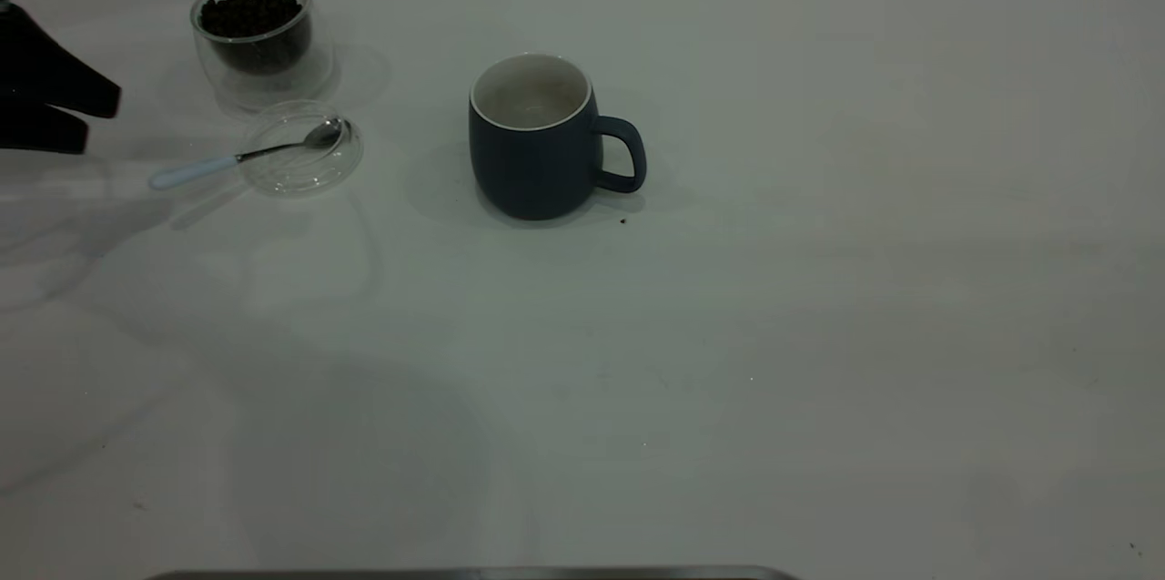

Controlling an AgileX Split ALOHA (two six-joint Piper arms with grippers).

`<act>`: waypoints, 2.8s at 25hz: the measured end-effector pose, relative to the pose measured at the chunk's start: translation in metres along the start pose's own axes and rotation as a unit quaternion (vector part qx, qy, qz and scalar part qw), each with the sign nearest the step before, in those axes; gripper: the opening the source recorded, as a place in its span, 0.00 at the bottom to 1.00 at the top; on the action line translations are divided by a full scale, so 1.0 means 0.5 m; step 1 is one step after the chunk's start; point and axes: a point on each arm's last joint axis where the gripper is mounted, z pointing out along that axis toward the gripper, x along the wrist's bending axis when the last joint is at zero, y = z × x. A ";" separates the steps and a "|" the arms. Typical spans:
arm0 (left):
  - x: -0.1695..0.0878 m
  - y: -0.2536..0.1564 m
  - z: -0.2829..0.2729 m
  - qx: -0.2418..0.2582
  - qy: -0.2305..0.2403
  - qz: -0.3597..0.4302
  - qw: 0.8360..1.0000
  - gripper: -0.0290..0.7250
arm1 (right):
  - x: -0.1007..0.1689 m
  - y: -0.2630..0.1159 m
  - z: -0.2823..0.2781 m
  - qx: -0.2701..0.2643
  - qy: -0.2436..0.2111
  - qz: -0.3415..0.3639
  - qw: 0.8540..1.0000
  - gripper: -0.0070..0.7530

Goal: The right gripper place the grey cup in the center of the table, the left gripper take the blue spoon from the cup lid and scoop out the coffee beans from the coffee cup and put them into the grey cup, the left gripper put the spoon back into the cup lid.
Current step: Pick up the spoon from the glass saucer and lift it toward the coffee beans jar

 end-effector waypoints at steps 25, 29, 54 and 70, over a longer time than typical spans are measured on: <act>0.007 -0.020 0.126 0.004 0.007 0.017 1.000 0.82 | 0.000 0.000 0.000 0.000 0.000 0.000 1.000 0.61; 0.007 -0.020 0.126 0.004 0.007 0.017 1.000 0.82 | 0.000 0.000 0.000 0.000 0.000 0.000 1.000 0.61; -0.008 -0.017 0.136 0.005 -0.007 0.018 1.000 0.56 | 0.000 0.000 0.000 0.000 0.000 0.000 1.000 0.61; -0.020 -0.022 0.135 0.018 -0.042 0.020 0.999 0.32 | 0.000 0.000 0.000 0.000 0.000 0.000 1.000 0.61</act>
